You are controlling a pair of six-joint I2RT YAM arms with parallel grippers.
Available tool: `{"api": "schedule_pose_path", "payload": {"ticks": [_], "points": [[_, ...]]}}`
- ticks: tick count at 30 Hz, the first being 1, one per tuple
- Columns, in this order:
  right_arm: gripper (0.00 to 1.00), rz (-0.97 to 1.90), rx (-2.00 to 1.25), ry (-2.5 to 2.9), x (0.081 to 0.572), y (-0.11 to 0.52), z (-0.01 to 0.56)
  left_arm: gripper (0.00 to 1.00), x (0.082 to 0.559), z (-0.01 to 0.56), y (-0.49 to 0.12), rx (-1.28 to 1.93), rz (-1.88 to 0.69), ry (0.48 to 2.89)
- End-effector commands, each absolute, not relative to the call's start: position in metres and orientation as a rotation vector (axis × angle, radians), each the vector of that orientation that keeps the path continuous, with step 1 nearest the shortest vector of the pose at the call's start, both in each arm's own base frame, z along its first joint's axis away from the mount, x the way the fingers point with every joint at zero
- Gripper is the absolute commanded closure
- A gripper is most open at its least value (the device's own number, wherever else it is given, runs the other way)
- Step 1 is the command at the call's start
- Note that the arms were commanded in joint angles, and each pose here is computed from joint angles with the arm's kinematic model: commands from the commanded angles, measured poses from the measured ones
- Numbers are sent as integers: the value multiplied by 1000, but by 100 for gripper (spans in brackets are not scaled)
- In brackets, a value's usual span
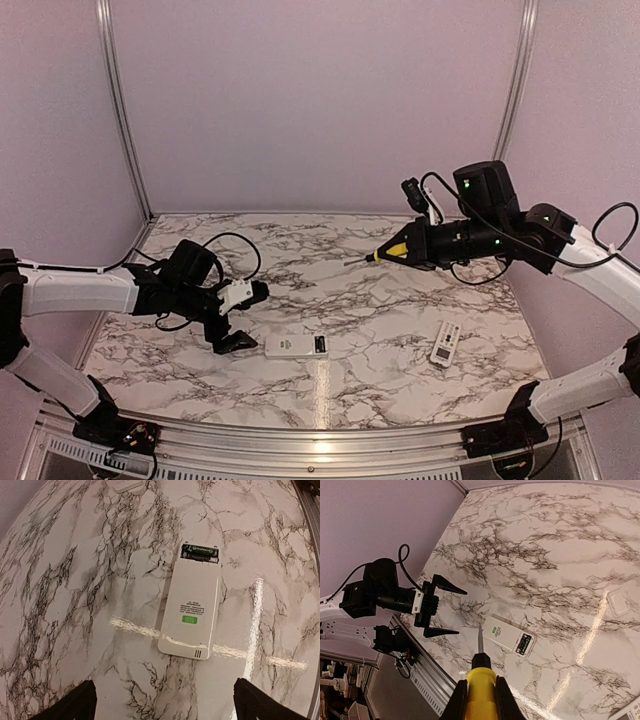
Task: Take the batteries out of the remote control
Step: Move the remote control without the battery cover to the center of the board.
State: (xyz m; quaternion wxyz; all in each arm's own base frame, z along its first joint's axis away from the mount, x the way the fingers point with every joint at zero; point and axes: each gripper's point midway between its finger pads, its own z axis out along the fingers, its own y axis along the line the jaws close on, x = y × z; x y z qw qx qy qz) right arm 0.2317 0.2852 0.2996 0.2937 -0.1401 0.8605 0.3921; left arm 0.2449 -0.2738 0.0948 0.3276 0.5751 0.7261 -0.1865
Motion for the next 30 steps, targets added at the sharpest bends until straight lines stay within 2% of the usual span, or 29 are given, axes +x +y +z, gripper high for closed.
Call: {"api": "schedule_pose_path", "payload": {"ticks": [1, 16, 30], "points": [[100, 1017, -368, 2289, 231, 278, 301, 1, 242, 91, -292, 1569, -523, 1831], [100, 1016, -339, 2300, 232, 276, 300, 1, 254, 62, -340, 1627, -554, 1837], [100, 1011, -345, 2314, 233, 278, 299, 9, 240, 30, -355, 1753, -592, 1792]]}}
